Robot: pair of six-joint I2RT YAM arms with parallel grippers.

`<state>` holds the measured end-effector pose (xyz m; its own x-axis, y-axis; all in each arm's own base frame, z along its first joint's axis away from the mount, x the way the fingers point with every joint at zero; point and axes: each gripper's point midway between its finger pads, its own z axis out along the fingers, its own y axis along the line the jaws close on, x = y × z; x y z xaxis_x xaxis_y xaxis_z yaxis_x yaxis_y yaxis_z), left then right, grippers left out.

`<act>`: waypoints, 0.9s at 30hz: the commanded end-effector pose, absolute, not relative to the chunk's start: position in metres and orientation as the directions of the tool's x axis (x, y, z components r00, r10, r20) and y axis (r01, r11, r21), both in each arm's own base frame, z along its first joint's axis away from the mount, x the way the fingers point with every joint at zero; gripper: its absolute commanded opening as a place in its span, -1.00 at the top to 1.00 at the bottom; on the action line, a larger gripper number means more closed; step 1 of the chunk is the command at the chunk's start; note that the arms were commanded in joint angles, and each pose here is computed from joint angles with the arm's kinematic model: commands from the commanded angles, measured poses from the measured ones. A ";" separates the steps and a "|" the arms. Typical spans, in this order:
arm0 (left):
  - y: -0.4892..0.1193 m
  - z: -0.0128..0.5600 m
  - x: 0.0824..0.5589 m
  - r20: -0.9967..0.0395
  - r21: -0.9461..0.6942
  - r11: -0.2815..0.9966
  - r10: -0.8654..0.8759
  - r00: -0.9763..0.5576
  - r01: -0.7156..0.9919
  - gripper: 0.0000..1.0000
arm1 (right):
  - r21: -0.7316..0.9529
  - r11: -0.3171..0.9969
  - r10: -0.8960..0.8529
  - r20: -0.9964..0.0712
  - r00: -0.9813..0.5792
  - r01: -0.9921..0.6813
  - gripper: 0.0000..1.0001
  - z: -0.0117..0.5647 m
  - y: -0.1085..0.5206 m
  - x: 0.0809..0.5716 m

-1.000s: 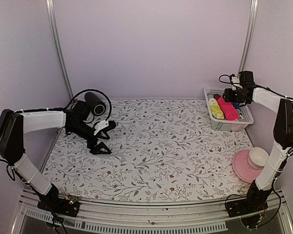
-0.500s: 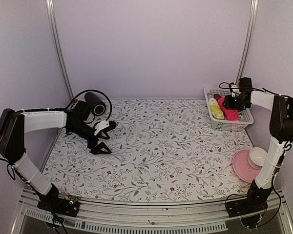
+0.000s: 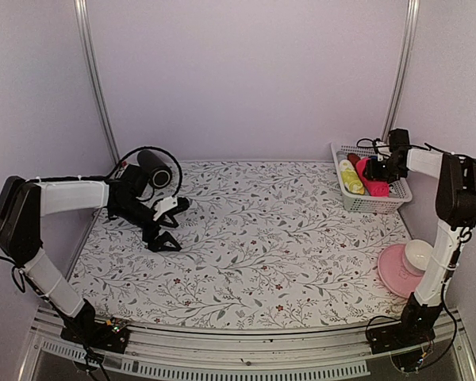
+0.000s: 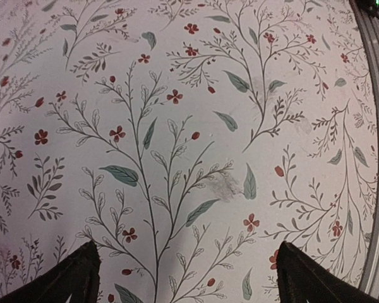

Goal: Roll the towels
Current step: Adjust the towel in the bin.

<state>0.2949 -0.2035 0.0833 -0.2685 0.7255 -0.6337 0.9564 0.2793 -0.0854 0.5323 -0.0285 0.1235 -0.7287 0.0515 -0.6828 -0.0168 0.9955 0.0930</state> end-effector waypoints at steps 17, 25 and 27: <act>-0.205 0.079 0.296 -0.629 -0.097 0.284 0.725 -0.280 0.954 -0.95 | -0.097 0.995 -0.042 -0.510 -0.859 0.008 0.08 0.071 -0.037 0.520; -0.205 0.078 0.296 -0.628 -0.096 0.286 0.725 -0.281 0.953 -0.95 | -0.128 0.992 -0.055 -0.471 -0.880 0.007 -0.17 0.059 -0.038 0.519; -0.205 0.078 0.296 -0.628 -0.097 0.287 0.725 -0.282 0.953 -0.95 | -0.136 0.991 -0.058 -0.459 -0.886 0.005 -0.10 0.054 -0.038 0.518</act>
